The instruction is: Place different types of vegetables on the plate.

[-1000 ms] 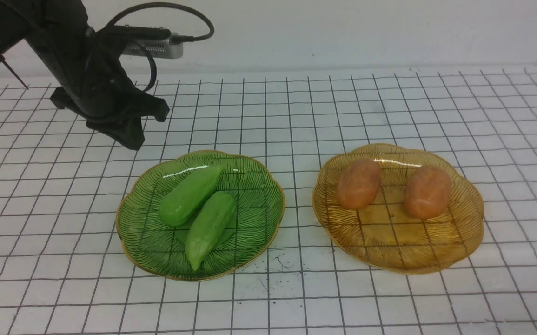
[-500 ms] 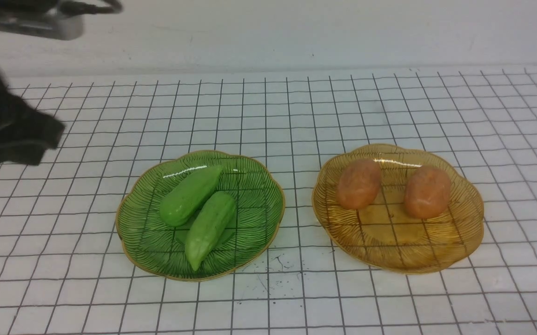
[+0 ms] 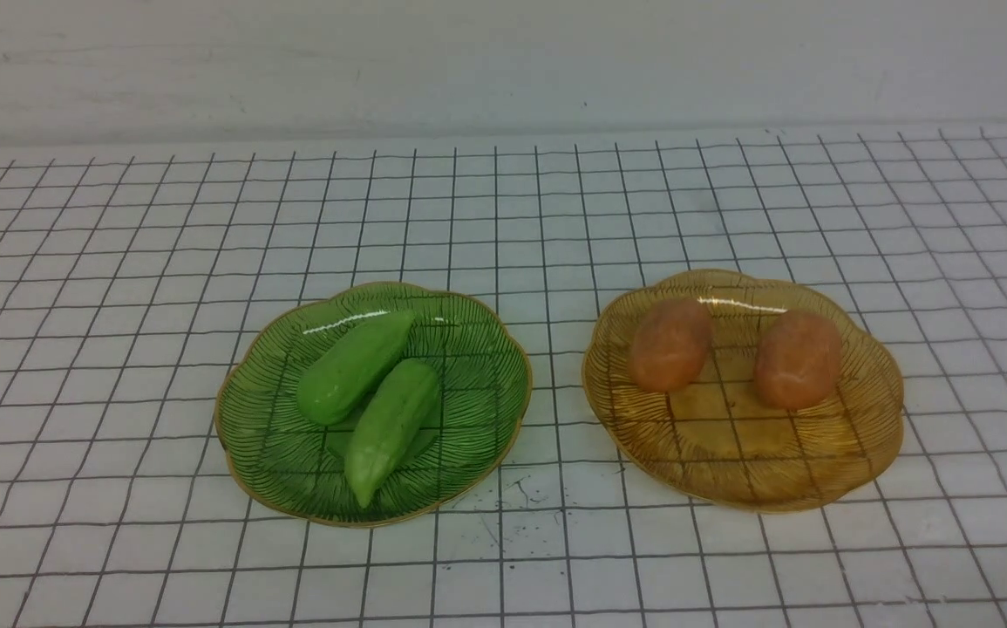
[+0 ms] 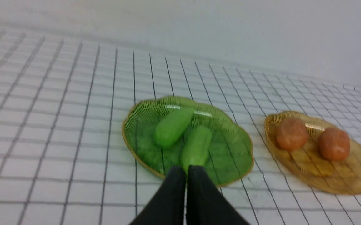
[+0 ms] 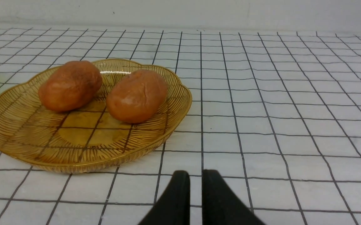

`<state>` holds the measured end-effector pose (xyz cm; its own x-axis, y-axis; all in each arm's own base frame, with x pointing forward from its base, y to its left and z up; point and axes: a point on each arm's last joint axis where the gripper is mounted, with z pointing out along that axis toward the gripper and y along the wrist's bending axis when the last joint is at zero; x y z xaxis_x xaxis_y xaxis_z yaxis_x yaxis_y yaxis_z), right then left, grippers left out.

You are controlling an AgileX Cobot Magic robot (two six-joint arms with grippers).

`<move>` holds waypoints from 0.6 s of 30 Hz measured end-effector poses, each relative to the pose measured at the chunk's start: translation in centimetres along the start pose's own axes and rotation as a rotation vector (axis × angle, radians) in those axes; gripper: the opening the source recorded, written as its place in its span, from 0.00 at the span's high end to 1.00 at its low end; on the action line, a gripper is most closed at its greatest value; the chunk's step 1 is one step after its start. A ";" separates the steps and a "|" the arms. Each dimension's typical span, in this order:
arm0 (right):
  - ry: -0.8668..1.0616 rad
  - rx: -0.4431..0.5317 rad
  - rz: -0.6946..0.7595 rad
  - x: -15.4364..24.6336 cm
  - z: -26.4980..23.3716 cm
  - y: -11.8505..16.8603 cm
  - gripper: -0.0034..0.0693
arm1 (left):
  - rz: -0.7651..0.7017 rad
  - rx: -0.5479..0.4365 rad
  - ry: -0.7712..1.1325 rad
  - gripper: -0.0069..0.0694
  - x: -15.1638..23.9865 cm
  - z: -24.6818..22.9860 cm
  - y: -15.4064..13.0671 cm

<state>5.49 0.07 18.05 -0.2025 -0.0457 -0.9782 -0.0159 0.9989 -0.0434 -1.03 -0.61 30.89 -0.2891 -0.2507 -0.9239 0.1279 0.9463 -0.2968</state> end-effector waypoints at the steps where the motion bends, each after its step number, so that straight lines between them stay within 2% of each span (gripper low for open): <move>1: 0.000 0.000 -0.001 0.0 0.0 0.0 0.88 | -0.012 0.006 0.029 0.92 0.3 0.6 0.0; 11: -0.001 0.001 -0.002 0.0 0.0 0.0 0.88 | 0.055 0.041 -0.101 0.92 -1.0 1.3 -0.3; 18: -0.001 0.001 -0.002 0.0 0.0 0.0 0.88 | 0.161 -0.013 -0.184 0.92 -0.9 2.4 0.5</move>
<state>5.49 0.07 18.06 -0.2014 -0.0478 -0.9784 -0.0157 0.9988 -0.0456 1.58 -0.46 30.95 -0.0886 -0.1282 -0.9878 0.1455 0.9794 -0.1402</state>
